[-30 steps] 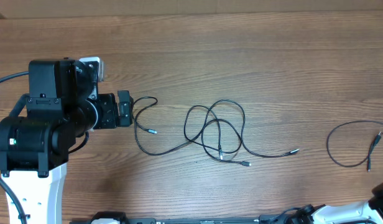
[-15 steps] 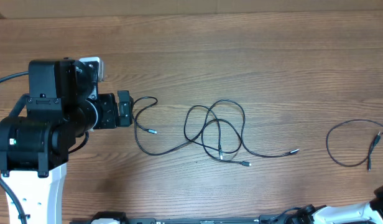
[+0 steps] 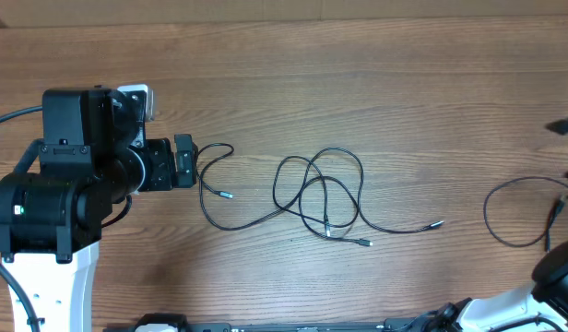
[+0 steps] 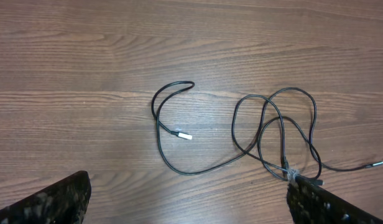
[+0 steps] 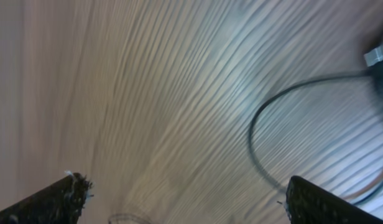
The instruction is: Untangle cables
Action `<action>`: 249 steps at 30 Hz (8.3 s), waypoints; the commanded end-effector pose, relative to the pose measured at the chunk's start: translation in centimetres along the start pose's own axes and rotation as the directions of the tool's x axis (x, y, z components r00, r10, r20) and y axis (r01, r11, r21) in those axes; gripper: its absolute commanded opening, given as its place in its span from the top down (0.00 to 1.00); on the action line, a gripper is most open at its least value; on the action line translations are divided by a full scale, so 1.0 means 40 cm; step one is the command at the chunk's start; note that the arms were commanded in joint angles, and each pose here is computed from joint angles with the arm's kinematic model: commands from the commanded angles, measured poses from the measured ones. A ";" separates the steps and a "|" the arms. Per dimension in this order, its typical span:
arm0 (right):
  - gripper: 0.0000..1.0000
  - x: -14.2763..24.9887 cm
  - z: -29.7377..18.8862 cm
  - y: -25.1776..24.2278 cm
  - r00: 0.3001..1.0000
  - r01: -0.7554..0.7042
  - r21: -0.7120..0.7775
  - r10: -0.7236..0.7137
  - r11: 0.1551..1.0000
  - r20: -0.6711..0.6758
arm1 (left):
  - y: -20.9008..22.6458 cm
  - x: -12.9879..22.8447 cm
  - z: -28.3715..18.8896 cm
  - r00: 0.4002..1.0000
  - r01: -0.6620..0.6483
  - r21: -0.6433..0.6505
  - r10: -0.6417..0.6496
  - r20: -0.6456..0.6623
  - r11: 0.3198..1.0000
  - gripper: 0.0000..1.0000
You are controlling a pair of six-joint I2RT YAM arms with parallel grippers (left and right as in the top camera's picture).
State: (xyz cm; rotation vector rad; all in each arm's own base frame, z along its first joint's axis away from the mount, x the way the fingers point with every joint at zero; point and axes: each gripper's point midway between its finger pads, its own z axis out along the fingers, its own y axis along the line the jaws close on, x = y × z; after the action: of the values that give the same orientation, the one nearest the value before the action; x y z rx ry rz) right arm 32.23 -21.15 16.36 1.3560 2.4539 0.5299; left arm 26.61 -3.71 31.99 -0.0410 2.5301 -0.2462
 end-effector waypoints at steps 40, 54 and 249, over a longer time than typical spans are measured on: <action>0.16 0.958 0.348 0.136 0.756 0.357 0.263 -0.112 0.896 -0.645 | -0.001 -0.001 0.002 1.000 -0.015 0.008 0.015 0.000 1.000 0.00; 0.96 0.971 0.320 0.236 0.817 0.407 0.199 -0.258 0.892 -0.516 | -0.001 -0.001 0.002 1.000 -0.015 0.007 0.015 0.000 1.000 0.00; 0.96 0.419 0.004 0.902 0.752 0.496 -0.424 -0.131 0.758 0.646 | -0.001 -0.001 0.002 1.000 -0.015 0.007 0.015 0.000 1.000 0.00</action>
State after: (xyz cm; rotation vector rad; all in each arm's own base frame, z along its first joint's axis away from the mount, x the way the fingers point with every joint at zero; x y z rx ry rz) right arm 50.13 16.17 27.08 0.6774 1.8508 0.7189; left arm 26.62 -3.71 31.96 -0.0411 2.5309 -0.2462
